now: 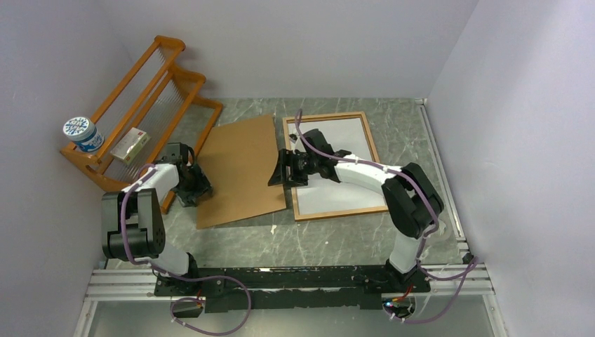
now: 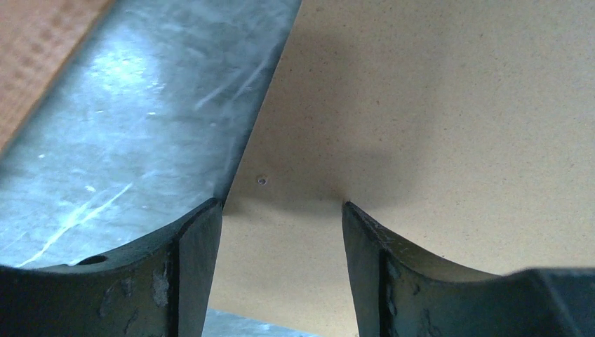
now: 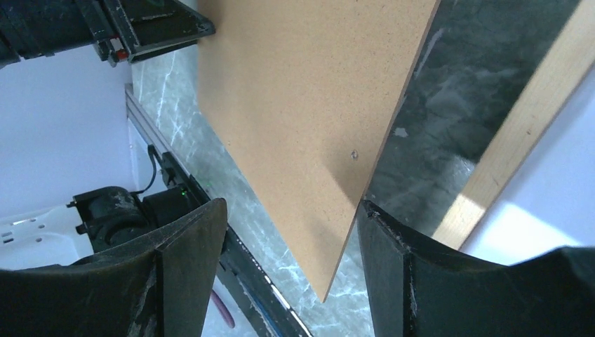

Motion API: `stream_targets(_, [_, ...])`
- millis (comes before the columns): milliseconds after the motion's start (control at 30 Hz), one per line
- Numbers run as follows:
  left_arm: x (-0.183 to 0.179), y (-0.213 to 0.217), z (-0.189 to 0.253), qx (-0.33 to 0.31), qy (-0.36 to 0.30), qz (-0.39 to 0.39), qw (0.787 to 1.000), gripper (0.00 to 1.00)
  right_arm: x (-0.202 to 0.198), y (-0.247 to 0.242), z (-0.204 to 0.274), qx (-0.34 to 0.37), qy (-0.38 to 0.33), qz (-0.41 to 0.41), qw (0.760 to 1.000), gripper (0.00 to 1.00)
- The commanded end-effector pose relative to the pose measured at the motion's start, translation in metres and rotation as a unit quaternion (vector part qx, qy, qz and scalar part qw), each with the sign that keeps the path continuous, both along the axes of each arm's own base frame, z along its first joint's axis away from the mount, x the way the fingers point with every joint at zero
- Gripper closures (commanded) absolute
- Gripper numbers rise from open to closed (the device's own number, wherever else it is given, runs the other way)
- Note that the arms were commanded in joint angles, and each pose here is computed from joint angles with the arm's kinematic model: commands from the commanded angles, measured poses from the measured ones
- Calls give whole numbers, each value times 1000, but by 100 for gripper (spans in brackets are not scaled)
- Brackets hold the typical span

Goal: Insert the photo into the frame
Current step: Adjust the photo frame item at the center of the board.

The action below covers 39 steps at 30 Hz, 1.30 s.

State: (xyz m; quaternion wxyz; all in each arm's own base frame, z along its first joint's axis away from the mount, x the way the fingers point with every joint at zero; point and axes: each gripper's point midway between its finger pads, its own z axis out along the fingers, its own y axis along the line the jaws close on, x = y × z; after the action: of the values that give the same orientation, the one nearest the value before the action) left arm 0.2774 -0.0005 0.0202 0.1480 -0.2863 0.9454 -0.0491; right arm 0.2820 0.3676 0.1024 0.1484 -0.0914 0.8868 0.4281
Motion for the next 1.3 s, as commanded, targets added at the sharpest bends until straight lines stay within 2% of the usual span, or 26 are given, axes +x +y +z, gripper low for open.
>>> stream_targets(0, [13, -67, 4, -123, -24, -52, 991, 35, -11, 19, 64, 106, -45, 37, 993, 30])
stream_targets(300, [25, -109, 6, -153, -43, -107, 982, 36, -3, -37, 34, 41, -50, -33, 997, 32])
stream_targets(433, [29, -118, 6, -161, -43, -120, 979, 36, 1, -65, 5, -14, -36, -75, 996, 34])
stream_targets(667, [23, -113, -8, -146, -16, -130, 980, 35, 21, -100, -23, -93, -38, -155, 983, 34])
stream_targets(900, [22, -107, -15, -130, -3, -122, 984, 34, 48, -137, -37, -184, -29, -232, 955, 29])
stream_targets(1000, [20, -103, -17, -117, 2, -123, 985, 34, 63, -142, -39, -191, -34, -241, 951, 29])
stream_targets(1267, [17, -98, -21, -109, 2, -125, 986, 34, 93, -113, -37, -161, -54, -185, 968, 29])
